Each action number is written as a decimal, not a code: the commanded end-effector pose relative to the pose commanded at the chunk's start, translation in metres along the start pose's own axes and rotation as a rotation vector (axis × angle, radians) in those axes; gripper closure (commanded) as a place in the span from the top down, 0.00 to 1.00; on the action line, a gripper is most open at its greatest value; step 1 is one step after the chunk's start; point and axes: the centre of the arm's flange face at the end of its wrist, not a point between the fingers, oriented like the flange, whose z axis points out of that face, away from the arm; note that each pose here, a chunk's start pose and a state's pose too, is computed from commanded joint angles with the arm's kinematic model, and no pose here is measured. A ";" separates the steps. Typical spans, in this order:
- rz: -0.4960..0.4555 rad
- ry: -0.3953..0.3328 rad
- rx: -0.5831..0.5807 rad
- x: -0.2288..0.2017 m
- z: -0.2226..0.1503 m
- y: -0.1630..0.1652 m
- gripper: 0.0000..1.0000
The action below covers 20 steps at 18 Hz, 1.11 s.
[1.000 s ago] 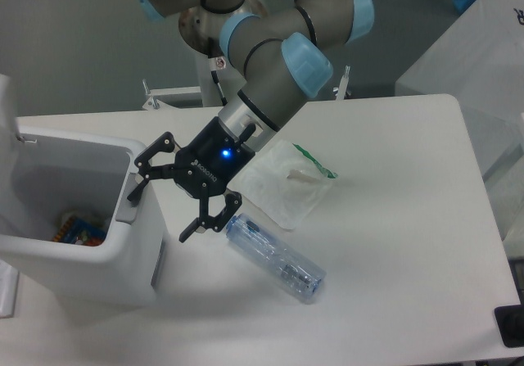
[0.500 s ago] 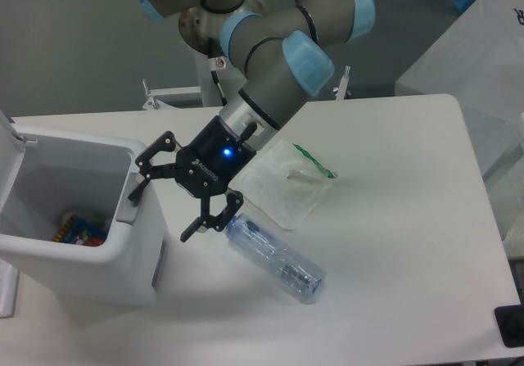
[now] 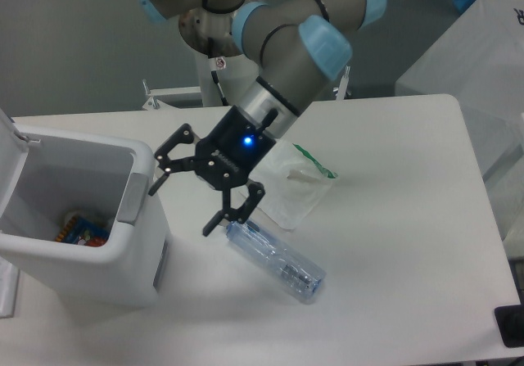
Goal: Open the trash can
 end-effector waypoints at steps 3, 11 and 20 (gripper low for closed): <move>-0.025 -0.042 0.022 -0.031 -0.023 0.005 1.00; 0.198 -0.103 0.009 -0.106 -0.042 0.031 1.00; 0.306 -0.503 -0.388 -0.141 -0.046 0.013 1.00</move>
